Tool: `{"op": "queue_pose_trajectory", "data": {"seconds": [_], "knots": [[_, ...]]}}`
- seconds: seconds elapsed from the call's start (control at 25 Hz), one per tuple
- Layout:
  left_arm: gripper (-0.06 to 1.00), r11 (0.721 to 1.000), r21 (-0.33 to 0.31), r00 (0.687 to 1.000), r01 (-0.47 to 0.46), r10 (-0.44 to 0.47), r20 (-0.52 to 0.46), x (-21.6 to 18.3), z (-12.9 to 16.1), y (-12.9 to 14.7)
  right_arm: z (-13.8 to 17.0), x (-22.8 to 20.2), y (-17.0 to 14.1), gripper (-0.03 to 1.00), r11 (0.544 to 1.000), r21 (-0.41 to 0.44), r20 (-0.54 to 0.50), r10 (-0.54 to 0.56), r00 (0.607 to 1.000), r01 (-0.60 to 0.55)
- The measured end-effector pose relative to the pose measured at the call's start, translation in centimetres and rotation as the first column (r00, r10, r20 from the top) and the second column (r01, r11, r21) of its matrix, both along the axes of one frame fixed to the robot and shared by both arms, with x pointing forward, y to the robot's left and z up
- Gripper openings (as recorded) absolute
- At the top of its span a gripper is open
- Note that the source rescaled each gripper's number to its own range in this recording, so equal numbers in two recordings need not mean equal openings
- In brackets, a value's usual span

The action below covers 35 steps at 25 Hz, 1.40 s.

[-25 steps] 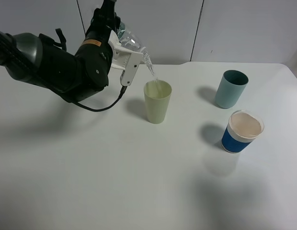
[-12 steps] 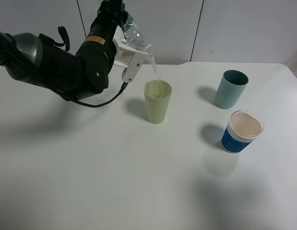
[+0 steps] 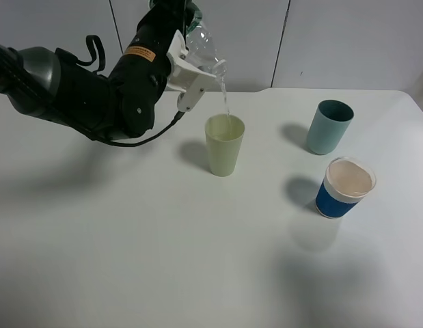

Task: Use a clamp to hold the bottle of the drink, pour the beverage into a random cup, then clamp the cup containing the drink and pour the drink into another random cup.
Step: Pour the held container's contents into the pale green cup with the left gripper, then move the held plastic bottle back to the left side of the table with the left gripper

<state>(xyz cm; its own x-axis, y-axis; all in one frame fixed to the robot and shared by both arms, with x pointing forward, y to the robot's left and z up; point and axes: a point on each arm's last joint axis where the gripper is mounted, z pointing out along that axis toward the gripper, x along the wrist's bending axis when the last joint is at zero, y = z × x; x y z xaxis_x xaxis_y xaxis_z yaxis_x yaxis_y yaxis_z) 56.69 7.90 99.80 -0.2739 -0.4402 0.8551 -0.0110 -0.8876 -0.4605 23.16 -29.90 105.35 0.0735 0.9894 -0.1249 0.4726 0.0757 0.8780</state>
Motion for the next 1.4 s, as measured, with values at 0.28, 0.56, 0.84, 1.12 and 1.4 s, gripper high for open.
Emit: {"op": "queue_pose_trajectory", "data": {"seconds": [0.28,0.56,0.84,1.12,1.4], "knots": [[0.0,0.995,0.059,0.995,0.083,-0.086,0.052,-0.3,0.4,-0.9,0.0,0.0,0.0,1.0,1.0,0.0,0.0,0.0,1.0,0.0],[0.0,0.986,0.099,0.987,0.134,-0.143,0.08,-0.5,0.6,-1.4,0.0,0.0,0.0,1.0,1.0,0.0,0.0,0.0,1.0,0.0],[0.0,0.961,-0.234,0.982,-0.145,0.112,-0.152,0.2,-0.7,1.6,0.0,0.0,0.0,1.0,1.0,0.0,0.0,0.0,1.0,0.0],[0.0,0.612,-0.711,0.859,-0.347,-0.098,-0.503,-0.6,-0.6,3.2,0.0,0.0,0.0,1.0,1.0,0.0,0.0,0.0,1.0,0.0],[0.0,0.34,-0.842,0.76,-0.418,-0.377,-0.529,-2.2,0.2,4.5,0.0,0.0,0.0,1.0,1.0,0.0,0.0,0.0,1.0,0.0]]}}
